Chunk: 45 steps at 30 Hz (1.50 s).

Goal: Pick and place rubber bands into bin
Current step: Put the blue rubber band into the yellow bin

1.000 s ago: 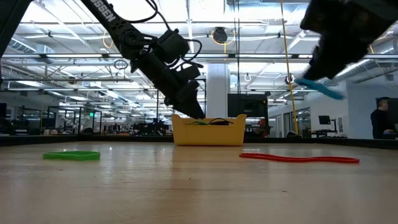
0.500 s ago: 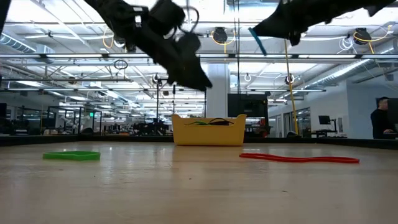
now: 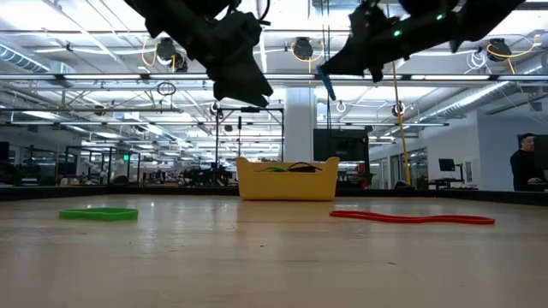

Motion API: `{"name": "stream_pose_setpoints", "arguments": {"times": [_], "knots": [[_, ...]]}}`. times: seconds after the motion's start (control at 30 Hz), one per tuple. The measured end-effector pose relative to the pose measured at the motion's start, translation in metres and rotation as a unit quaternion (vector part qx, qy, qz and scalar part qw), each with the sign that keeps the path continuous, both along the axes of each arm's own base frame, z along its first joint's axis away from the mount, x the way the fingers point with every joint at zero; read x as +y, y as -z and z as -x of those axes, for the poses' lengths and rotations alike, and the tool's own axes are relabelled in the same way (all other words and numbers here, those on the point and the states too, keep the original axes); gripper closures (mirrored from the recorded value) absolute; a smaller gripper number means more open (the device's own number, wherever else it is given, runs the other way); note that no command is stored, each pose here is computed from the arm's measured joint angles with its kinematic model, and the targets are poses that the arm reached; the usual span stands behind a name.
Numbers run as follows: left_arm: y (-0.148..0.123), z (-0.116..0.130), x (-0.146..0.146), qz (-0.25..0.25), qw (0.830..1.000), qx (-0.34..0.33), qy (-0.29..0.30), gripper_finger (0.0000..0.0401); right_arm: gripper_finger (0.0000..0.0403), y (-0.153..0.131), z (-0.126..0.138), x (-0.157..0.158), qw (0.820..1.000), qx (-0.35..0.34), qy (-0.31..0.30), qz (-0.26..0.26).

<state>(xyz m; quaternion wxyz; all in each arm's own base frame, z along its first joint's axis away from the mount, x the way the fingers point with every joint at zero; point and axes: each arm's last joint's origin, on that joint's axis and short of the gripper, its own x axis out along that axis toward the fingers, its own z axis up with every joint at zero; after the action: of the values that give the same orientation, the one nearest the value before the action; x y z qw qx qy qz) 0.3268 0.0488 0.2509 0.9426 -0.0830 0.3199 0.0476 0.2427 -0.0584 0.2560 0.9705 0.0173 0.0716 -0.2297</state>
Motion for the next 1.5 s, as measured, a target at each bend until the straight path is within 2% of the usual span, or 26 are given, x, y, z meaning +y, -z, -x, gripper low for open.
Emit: {"name": "stream_pose_setpoints", "arguments": {"times": [0.27,0.47,0.6,0.8,1.17,1.5], "knots": [[0.007,0.003,-0.025,0.036,0.998,0.046,0.012,0.0194,0.0403,0.031,-0.025,-0.034,0.997,0.067,0.016,-0.026],[0.01,0.005,-0.043,0.053,0.996,0.066,0.024,0.0194,0.0403,0.066,-0.032,-0.054,0.989,0.128,0.046,-0.051],[0.01,0.005,-0.052,0.061,0.995,0.07,0.029,0.0194,0.0403,0.079,-0.035,-0.06,0.987,0.141,0.053,-0.053],[0.01,0.005,-0.062,0.066,0.994,0.073,0.038,0.0194,0.0403,0.086,-0.033,-0.067,0.984,0.163,0.059,-0.047],[0.011,0.008,-0.079,0.117,0.989,0.087,0.017,0.0194,0.0395,0.088,-0.031,-0.067,0.98,0.182,0.058,-0.046],[0.012,0.009,-0.091,0.107,0.989,0.089,0.043,0.0194,0.0368,0.09,-0.03,-0.067,0.979,0.19,0.058,-0.049]]}}
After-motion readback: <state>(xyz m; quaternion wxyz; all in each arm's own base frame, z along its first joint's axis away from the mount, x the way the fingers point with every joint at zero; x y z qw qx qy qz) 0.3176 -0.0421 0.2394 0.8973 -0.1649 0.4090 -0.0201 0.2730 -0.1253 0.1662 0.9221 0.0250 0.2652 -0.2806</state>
